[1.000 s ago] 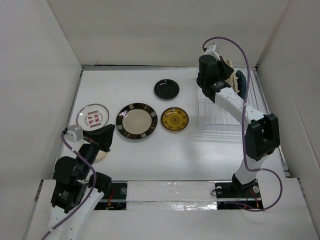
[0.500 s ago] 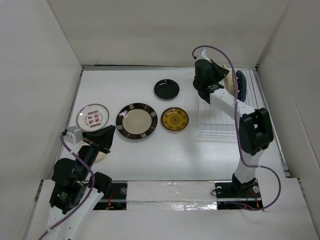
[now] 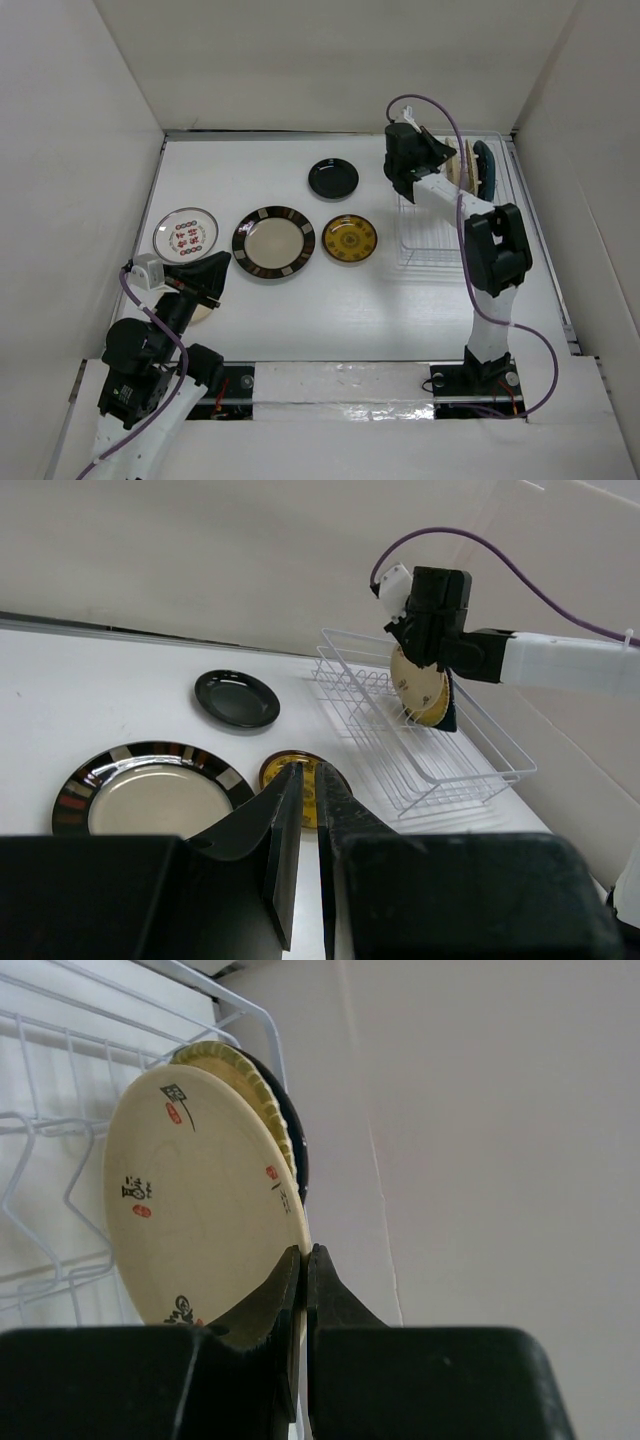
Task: Load the plates into the dish rack
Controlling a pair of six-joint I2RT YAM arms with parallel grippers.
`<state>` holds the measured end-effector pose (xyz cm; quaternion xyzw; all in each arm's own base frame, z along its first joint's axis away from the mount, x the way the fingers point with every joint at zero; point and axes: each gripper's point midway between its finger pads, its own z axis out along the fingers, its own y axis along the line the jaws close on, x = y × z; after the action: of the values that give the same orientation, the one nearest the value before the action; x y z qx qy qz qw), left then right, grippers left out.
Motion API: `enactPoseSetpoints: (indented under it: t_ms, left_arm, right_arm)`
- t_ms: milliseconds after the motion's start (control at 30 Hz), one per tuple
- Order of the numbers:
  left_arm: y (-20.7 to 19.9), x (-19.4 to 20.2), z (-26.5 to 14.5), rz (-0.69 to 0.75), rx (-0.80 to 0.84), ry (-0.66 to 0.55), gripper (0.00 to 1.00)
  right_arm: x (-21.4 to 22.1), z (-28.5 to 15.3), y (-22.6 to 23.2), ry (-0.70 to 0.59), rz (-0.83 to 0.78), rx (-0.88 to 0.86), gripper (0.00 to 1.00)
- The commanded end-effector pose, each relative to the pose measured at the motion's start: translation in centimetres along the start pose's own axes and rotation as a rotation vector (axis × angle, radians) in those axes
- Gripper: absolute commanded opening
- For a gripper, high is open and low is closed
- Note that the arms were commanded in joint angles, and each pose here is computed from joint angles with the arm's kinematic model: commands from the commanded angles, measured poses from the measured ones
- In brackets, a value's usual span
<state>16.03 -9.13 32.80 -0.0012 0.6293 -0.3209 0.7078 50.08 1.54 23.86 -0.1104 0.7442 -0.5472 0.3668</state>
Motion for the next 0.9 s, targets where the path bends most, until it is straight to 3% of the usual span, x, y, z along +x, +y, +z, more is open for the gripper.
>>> enactPoseSetpoints:
  t_ms: [0,33,67,233,467,633,867]
  left_arm:
    - [-0.6,-1.4,0.0,0.001,0.020,-0.047,0.08]
    - [-0.6,-1.4,0.0,0.001,0.019,-0.046,0.08]
    - [-0.6,-1.5,0.0,0.001,0.020,-0.048,0.08]
    - [-0.8,-1.8,-0.4,-0.002,0.028,-0.065,0.08]
    - [-1.4,-2.5,-1.4,-0.013,0.064,-0.098,0.08]
    - [-1.3,-3.3,-2.1,-0.024,0.060,-0.136,0.08]
    - [-1.4,-3.3,-2.3,-0.030,0.068,-0.135,0.08]
  right_arm:
    - [0.8,-0.8,-6.7,0.057,0.166,0.161,0.00]
    - [1.5,-0.9,-6.4,0.056,0.148,0.167,0.00]
    - [1.3,-1.1,-7.4,0.029,0.235,0.200,0.00]
    - [1.5,-1.4,-8.2,-0.056,0.201,0.236,0.00]
    - [2.9,0.8,-7.2,-0.021,0.196,0.315,0.00]
    - [3.5,1.3,-3.4,-0.020,0.073,0.315,0.00]
    - [4.0,1.3,-2.8,-0.002,0.095,0.301,0.00]
